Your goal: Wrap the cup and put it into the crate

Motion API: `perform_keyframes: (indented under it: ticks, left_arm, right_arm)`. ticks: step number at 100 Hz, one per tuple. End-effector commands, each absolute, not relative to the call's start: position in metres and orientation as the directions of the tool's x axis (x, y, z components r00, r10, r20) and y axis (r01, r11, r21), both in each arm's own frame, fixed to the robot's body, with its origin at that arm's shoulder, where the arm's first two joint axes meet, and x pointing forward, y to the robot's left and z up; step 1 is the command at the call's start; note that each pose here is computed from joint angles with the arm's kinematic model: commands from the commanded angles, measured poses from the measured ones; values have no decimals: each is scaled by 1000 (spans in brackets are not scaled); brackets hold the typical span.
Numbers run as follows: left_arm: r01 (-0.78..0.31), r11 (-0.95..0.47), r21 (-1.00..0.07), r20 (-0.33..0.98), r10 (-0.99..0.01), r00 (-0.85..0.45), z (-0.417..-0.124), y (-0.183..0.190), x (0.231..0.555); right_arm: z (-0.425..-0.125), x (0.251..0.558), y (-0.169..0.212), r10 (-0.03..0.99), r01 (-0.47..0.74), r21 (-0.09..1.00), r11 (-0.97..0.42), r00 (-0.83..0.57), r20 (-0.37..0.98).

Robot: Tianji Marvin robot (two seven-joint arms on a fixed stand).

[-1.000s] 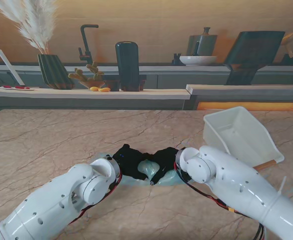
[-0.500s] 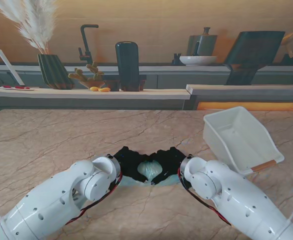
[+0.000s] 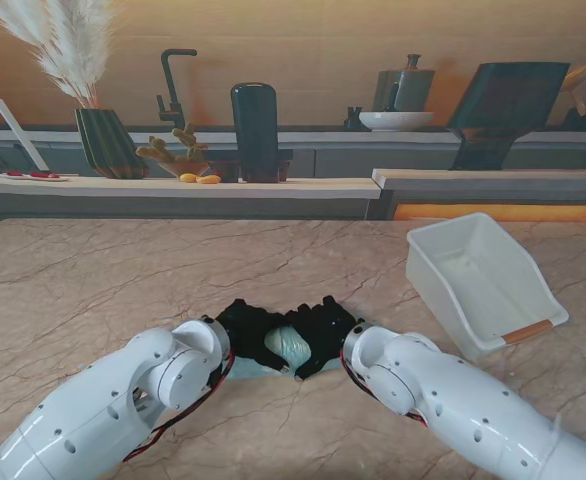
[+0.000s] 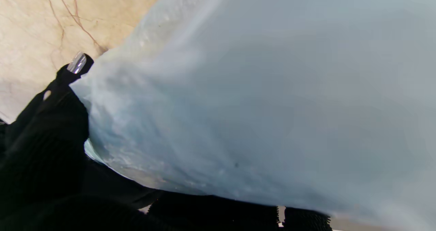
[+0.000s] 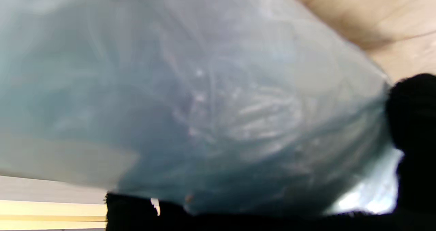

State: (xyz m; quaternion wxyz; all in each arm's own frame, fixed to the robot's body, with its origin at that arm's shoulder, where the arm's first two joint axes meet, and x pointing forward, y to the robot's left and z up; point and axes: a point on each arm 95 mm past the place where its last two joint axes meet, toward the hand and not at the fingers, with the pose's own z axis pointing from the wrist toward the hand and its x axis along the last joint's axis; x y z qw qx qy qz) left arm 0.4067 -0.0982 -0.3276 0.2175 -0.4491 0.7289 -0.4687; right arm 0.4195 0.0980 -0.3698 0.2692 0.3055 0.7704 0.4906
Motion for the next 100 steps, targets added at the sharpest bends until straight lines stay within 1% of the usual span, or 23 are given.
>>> perform_keyframes:
  ticks: [1, 7, 11, 20, 31, 45, 52, 63, 74, 85, 100]
  left_arm:
    - [-510, 161, -845, 132, -861, -491, -355, -88, 389]
    - [-499, 113, -859, 163, -864, -477, -350, -84, 386]
    - [-473, 73, -878, 179, -867, -466, -347, -80, 385]
    - [-381, -17, -924, 201, -871, -448, -338, -71, 379]
    - [-277, -103, -955, 222, -869, -443, -328, -61, 371]
    - [-175, -182, -968, 242, -863, -444, -314, -47, 358]
    - [-133, -224, -965, 261, -860, -439, -309, -39, 352]
    - [-82, -278, -957, 286, -861, -420, -301, -23, 341]
    - [13, -325, -946, 294, -870, -395, -295, -9, 331]
    - [102, -330, -938, 273, -889, -368, -293, 5, 324]
    - [157, -341, -927, 275, -900, -337, -293, 18, 319]
  right_arm:
    - [-398, 412, 100, 742, 286, 888, 360, -665, -86]
    - [-403, 414, 101, 736, 296, 877, 379, -671, -91]
    - [-405, 416, 102, 732, 302, 870, 390, -675, -94]
    - [-411, 419, 103, 727, 318, 854, 411, -680, -96]
    - [-416, 425, 103, 725, 332, 843, 423, -682, -95]
    - [-418, 433, 102, 733, 375, 844, 383, -680, -31]
    - [-416, 434, 103, 731, 369, 854, 366, -682, -18]
    - [-405, 437, 101, 729, 343, 882, 323, -684, -1]
    - [-386, 438, 101, 727, 321, 911, 260, -686, 33]
    - [-368, 439, 100, 732, 309, 931, 193, -678, 73]
    - [-343, 442, 97, 724, 259, 960, 109, -683, 102]
